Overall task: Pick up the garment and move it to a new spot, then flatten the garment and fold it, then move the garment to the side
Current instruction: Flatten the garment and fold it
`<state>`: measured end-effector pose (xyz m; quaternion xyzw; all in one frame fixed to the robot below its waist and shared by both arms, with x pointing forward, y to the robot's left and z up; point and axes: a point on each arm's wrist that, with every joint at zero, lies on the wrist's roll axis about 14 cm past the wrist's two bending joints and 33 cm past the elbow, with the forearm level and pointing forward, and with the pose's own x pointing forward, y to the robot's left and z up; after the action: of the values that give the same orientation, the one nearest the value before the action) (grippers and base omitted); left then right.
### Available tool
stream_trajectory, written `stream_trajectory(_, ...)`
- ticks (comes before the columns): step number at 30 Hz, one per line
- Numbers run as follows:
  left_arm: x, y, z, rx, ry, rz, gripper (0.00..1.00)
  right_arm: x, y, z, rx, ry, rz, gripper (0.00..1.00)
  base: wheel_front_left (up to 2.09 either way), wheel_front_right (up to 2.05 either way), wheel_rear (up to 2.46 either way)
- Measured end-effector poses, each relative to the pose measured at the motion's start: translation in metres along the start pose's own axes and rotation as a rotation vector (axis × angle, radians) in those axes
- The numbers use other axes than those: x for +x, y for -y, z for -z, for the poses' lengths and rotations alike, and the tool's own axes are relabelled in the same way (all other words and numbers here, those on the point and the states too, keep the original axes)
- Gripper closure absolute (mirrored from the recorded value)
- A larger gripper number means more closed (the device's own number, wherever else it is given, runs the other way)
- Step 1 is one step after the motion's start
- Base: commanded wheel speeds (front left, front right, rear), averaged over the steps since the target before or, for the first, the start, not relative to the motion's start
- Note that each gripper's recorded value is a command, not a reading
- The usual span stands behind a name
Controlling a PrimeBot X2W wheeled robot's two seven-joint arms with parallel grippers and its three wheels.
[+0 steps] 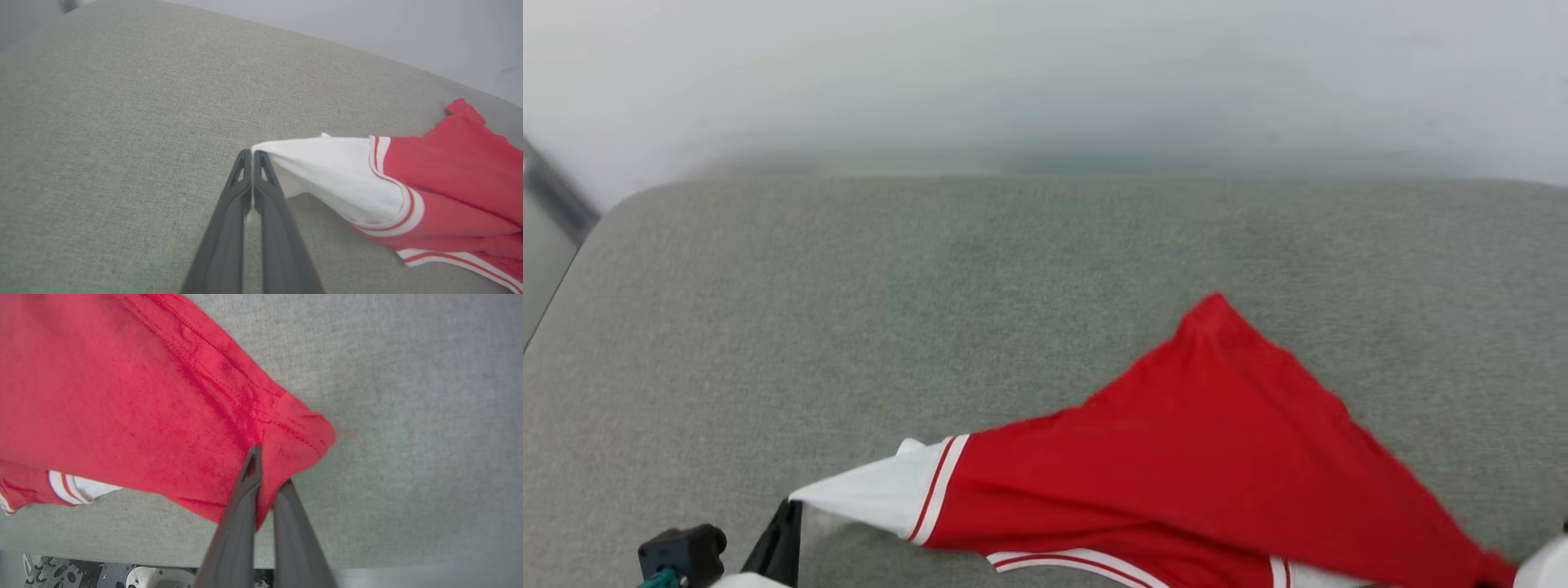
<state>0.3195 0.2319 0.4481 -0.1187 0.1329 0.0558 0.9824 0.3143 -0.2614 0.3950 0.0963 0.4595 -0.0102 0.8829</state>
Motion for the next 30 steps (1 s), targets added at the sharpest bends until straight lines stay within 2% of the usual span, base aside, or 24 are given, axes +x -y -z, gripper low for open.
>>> stream_trajectory(7,-0.006,0.004,0.006,-0.001,-0.021,0.021,1.00,-0.020,-0.007,0.082,0.168,-0.089,-0.007,1.00,0.00,0.00,0.00)
stream_trajectory(8,-0.006,0.005,0.008,-0.003,-0.027,0.024,1.00,-0.021,-0.009,0.088,0.173,-0.091,-0.010,0.84,0.00,0.00,0.00)
stream_trajectory(9,-0.005,0.006,0.008,-0.003,-0.029,0.029,1.00,-0.021,-0.012,0.086,0.184,-0.071,-0.018,0.02,0.00,0.00,0.00)
stream_trajectory(10,-0.004,0.008,0.008,-0.002,-0.030,0.036,1.00,-0.021,-0.014,0.083,0.196,-0.043,-0.027,0.00,0.00,0.00,0.00)
stream_trajectory(11,-0.002,0.012,0.010,0.000,-0.036,0.050,1.00,-0.020,-0.014,0.061,0.201,0.090,-0.022,0.00,0.00,0.00,0.00)
stream_trajectory(17,0.003,0.016,0.004,0.004,-0.020,0.067,1.00,-0.033,-0.012,-0.020,0.213,0.517,-0.016,0.00,0.00,0.00,0.00)
stream_trajectory(20,0.006,0.021,0.001,0.006,-0.008,0.079,1.00,-0.034,-0.021,-0.051,0.203,0.657,-0.039,0.00,0.00,0.00,0.00)
stream_trajectory(25,0.017,0.030,-0.009,0.013,0.016,0.099,1.00,-0.017,-0.042,-0.091,0.162,0.717,-0.101,0.00,0.00,0.00,0.00)
stream_trajectory(30,0.031,0.045,-0.020,0.019,0.053,0.130,1.00,0.019,-0.067,-0.120,0.062,0.591,-0.166,0.00,0.00,0.00,0.00)
